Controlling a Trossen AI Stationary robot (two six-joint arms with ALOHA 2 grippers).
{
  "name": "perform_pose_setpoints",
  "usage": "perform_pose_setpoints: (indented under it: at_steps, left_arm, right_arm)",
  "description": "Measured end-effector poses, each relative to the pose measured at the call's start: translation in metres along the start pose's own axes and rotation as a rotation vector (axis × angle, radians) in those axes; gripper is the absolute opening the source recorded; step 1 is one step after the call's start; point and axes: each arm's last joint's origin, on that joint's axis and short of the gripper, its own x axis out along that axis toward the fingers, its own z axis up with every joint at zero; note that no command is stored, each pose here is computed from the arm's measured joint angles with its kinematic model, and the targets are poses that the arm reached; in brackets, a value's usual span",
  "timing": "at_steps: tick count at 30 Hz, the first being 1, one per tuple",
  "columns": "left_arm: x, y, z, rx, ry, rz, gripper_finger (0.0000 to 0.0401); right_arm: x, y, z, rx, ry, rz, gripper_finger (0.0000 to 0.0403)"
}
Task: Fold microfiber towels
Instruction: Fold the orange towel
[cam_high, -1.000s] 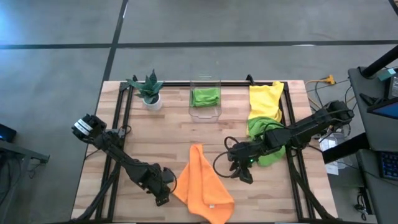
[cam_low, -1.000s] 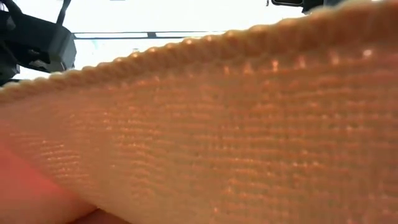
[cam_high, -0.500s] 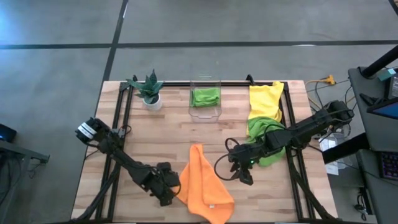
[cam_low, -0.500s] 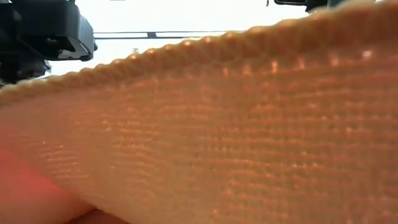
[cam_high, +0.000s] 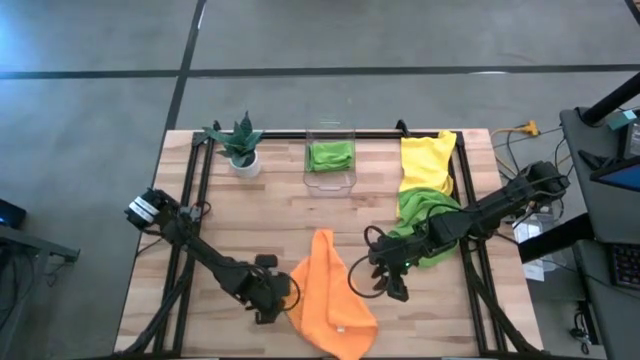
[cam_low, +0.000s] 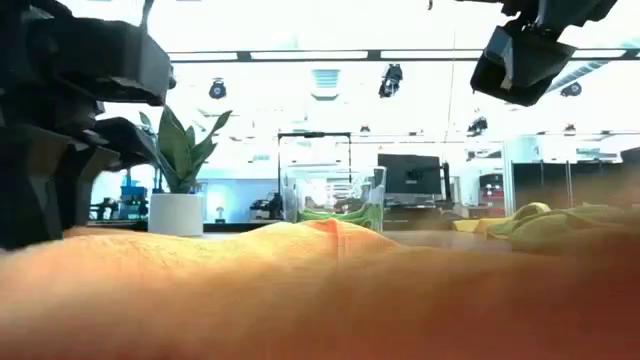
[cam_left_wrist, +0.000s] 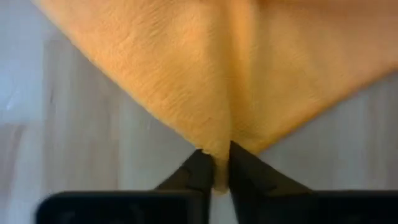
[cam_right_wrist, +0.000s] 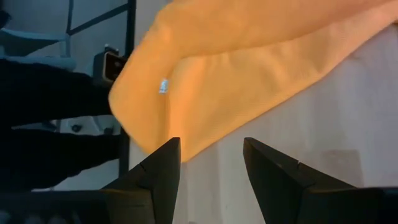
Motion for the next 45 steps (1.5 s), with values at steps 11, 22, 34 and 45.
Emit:
perform_pose_setpoints:
  at_steps: [11, 22, 34, 45]
  left_arm:
    - [-0.05, 0.107, 0.009, -0.153, 0.049, 0.531, 0.0009]
    - [-0.113, 0.153, 0.002, -0.376, -0.121, 0.505, 0.0013]
    - [-0.111, 0.158, -0.036, -0.609, -0.159, 0.402, 0.0044]
    - [-0.089, 0.149, -0.029, -0.777, -0.229, 0.124, 0.0222]
  right_arm:
    - [-0.001, -0.003, 0.007, -0.001, -0.122, -0.096, 0.0171]
    - [-0.008, -0.016, 0.041, 0.059, -0.359, -0.024, 0.0171]
    - [0.002, -0.035, 0.056, 0.103, -0.405, -0.018, 0.0171]
    - [0.023, -0.034, 0.056, 0.025, -0.367, 0.031, 0.0171]
